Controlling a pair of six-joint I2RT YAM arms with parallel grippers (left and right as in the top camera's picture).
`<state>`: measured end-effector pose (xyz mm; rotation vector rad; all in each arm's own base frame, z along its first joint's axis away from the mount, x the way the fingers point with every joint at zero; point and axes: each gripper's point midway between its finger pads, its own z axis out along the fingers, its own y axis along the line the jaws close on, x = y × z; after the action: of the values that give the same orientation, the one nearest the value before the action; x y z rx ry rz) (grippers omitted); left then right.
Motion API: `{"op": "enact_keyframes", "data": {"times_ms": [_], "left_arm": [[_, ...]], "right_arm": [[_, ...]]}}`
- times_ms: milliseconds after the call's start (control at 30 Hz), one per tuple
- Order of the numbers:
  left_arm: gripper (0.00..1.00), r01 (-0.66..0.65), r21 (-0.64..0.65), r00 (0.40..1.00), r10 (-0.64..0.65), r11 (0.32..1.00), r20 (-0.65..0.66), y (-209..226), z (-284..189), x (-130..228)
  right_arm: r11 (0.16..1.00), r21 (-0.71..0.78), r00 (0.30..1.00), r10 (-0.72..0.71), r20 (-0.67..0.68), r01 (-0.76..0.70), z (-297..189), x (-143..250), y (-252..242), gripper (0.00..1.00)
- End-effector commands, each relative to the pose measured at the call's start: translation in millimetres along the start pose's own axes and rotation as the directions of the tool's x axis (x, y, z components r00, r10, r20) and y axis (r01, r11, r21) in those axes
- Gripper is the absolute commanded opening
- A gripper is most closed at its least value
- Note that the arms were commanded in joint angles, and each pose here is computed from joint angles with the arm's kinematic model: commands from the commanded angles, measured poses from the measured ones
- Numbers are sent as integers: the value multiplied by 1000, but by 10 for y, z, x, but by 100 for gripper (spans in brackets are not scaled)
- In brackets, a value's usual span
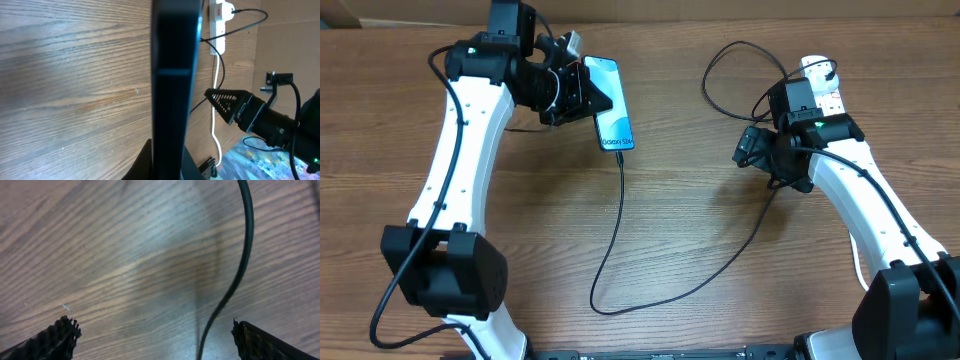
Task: Plug charger to phone and switch on socket
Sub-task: 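Lower the charging phone toward the table with the left gripper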
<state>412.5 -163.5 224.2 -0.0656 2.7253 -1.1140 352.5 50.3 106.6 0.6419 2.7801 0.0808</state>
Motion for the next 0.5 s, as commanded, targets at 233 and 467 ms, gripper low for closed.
{"op": "enact_keyframes", "data": {"times_ms": [233,467], "left_arm": [[4,-51,69,998,54,996,-34,-207,128,63],[4,-27,65,998,30,998,-55,-174,230,67]], "right_arm": [[1000,-13,999,4,46,-4,-77,-106,17,100],[1000,-13,999,4,46,-3,-77,-106,17,100]]}}
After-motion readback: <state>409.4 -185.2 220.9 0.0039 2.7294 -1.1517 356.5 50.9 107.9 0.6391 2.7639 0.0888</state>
